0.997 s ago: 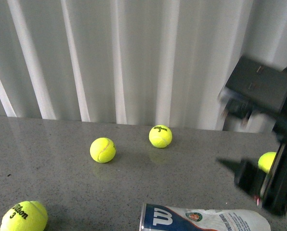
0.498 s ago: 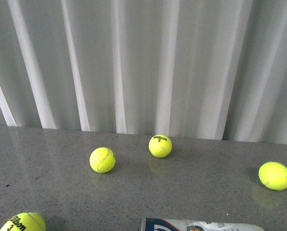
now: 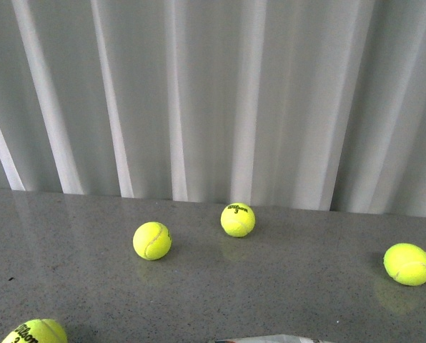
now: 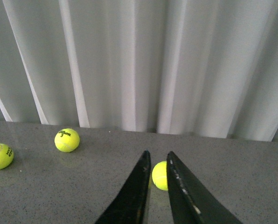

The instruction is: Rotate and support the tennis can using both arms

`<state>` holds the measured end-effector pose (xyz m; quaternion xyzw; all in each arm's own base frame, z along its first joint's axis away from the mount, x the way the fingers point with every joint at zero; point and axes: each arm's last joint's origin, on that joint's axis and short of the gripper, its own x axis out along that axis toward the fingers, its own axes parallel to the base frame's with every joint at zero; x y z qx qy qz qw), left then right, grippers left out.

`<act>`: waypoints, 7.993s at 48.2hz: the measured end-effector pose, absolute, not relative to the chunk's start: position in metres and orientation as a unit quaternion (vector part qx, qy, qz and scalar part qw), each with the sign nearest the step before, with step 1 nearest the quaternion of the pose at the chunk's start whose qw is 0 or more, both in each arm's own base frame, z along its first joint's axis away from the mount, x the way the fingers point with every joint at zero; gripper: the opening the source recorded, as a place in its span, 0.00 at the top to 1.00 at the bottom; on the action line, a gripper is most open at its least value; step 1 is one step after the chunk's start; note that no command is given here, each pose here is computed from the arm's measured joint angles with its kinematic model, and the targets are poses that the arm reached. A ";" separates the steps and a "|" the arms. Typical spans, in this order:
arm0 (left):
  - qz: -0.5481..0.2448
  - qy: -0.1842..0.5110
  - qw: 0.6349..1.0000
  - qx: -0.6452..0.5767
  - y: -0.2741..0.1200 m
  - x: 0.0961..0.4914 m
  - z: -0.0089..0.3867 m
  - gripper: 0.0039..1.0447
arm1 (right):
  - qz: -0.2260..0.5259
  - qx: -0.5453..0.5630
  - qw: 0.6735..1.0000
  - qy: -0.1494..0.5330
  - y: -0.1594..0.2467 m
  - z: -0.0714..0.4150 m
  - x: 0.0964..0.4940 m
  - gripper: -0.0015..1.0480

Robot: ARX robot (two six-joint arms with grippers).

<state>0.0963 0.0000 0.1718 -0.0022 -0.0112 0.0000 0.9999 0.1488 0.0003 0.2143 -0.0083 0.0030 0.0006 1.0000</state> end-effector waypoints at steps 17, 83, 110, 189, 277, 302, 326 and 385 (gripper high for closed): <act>0.000 -0.011 1.000 -0.002 0.000 0.096 0.172 0.06 | 0.000 -0.006 1.000 0.003 0.000 0.189 0.130 0.97; 0.000 -0.011 1.000 -0.002 0.000 0.096 0.172 0.06 | 0.002 -0.006 1.000 0.000 0.000 0.165 0.098 0.78; -0.031 0.195 0.965 -0.170 -0.039 0.173 0.248 0.06 | 0.002 -0.005 1.000 -0.001 0.000 0.165 0.098 0.07; -0.260 0.490 0.812 -0.184 -0.190 0.294 0.094 0.06 | 0.002 -0.005 1.000 -0.001 0.000 0.165 0.098 0.07; -0.408 0.390 0.695 0.445 -0.248 0.300 0.285 0.97 | 0.002 -0.005 1.000 -0.001 0.000 0.165 0.098 0.07; -0.441 0.411 0.645 0.470 -0.275 0.288 0.242 0.97 | 0.002 -0.005 1.000 -0.001 0.000 0.165 0.098 0.07; -0.444 0.403 0.643 0.477 -0.288 0.291 0.235 0.79 | 0.002 -0.005 1.000 -0.001 0.000 0.165 0.098 0.07; -0.445 0.299 0.774 0.337 -0.253 0.283 0.344 0.06 | 0.002 -0.005 1.000 -0.001 0.000 0.165 0.098 0.07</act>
